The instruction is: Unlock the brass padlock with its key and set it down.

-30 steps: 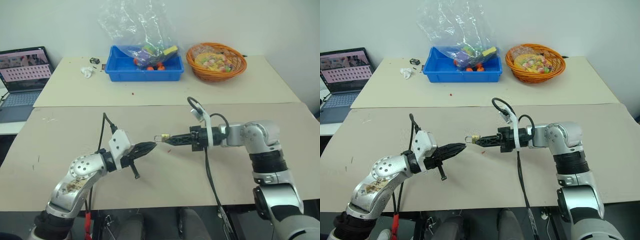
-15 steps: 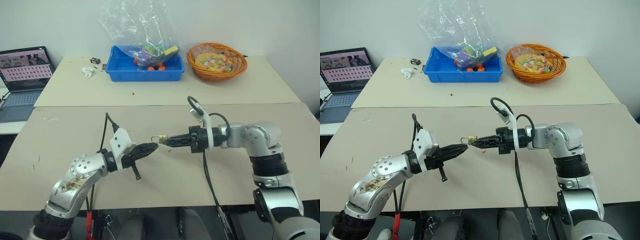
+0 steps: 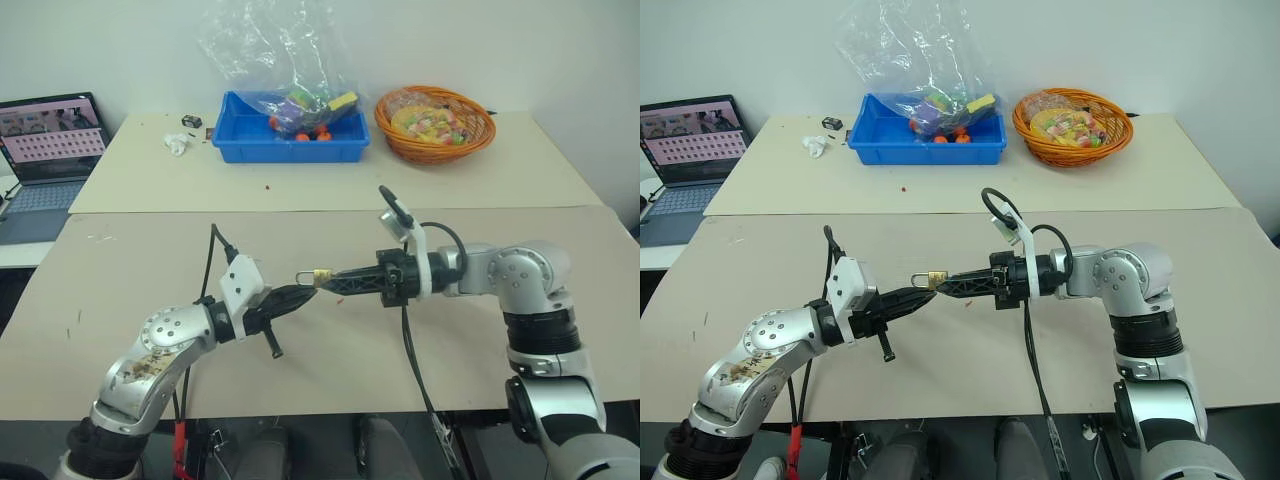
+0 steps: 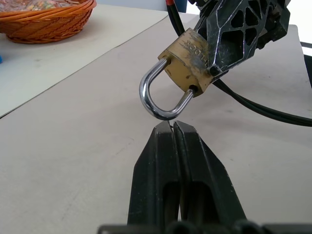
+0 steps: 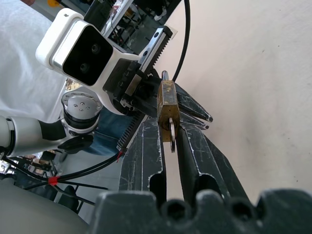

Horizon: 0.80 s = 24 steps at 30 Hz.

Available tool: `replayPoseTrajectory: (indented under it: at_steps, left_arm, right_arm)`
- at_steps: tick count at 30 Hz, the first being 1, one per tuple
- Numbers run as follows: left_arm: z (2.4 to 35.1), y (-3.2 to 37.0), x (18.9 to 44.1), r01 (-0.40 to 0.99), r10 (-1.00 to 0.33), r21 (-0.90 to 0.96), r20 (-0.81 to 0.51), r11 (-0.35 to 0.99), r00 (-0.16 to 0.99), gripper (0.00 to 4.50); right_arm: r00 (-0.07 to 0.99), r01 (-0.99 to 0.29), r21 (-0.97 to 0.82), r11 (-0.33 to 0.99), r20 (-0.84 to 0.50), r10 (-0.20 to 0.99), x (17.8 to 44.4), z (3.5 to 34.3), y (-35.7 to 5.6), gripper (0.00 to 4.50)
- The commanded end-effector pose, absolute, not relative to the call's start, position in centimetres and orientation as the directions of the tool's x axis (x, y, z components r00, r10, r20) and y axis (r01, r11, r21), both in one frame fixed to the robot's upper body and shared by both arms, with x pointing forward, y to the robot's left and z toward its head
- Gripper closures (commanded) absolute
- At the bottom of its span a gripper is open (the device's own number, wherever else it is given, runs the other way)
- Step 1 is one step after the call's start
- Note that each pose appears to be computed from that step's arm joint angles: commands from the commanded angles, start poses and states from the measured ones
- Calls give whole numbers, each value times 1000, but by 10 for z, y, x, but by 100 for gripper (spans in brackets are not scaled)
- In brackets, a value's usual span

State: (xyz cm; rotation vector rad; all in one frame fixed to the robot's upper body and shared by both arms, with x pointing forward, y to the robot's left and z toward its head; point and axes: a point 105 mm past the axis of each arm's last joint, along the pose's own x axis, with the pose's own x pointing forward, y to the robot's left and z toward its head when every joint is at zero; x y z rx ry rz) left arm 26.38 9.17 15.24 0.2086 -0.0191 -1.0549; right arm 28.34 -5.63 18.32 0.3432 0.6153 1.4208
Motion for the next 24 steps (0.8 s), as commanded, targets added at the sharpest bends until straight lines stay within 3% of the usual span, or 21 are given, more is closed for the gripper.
replayPoseTrajectory:
  at_steps: [1, 8, 24]
  left_arm:
    - [167, 88, 260, 858, -874, 227, -50, 461, 483, 438]
    - [167, 89, 260, 853, -870, 230, -50, 468, 491, 438]
    - [167, 87, 257, 856, -870, 219, -53, 468, 489, 438]
  right_arm:
    - [60, -828, 541, 146, -172, 983, 288, 191, -58, 450]
    - [99, -815, 546, 194, -198, 975, 297, 184, -60, 450]
    - [37, -818, 562, 125, -166, 985, 285, 192, -61, 450]
